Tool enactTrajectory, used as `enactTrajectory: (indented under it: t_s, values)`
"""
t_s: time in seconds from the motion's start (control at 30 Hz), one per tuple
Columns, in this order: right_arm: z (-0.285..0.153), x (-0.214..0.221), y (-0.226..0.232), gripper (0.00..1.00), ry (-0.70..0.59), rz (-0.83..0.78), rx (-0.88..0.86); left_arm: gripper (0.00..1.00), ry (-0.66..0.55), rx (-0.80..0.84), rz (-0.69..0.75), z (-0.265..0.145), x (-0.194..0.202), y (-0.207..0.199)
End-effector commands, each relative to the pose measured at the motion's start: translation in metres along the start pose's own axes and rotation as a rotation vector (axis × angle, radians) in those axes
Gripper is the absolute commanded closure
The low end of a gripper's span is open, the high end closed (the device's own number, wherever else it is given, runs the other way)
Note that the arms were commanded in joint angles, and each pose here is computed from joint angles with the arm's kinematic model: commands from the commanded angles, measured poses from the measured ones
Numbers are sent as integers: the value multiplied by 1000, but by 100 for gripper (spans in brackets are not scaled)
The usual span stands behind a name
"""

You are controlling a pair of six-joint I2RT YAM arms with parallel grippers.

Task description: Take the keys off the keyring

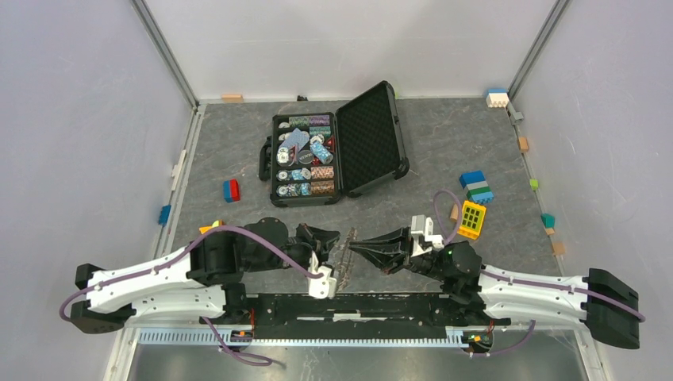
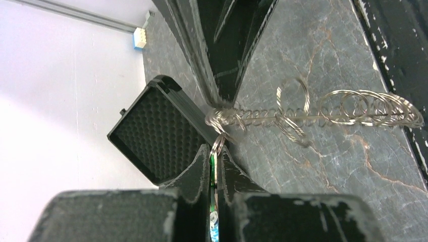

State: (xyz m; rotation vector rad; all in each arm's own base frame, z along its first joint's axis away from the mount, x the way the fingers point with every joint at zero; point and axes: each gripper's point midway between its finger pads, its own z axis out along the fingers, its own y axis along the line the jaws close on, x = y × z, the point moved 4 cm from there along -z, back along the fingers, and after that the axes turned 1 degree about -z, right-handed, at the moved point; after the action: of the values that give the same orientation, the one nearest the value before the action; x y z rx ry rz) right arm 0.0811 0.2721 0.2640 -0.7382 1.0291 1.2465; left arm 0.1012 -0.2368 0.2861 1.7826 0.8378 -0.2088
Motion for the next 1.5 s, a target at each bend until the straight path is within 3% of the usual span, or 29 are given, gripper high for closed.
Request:
enactTrajectory:
  t_s: [0.0,0.13,0.3,0.67,0.97,1.47]
  values:
    - [-8,-6,-13,80,-42,-39,85,98,13,-112,-6,-16,5,14]
    - [-11,1,-14,64,35,-115,74,98,7,-146,7,-14,11,15]
    - [-8,0,-13,55,114,-197,35,98,-13,-133,4,-12,13,13]
    - [19,6,-1,50,297,-348,-166,98,-108,-69,43,-1,13,-4]
    - [17,13,-3,42,352,-455,-227,98,-203,-169,89,-12,12,-12]
    - [-5,21,-8,43,427,-491,-211,98,-188,108,25,13,18,-32]
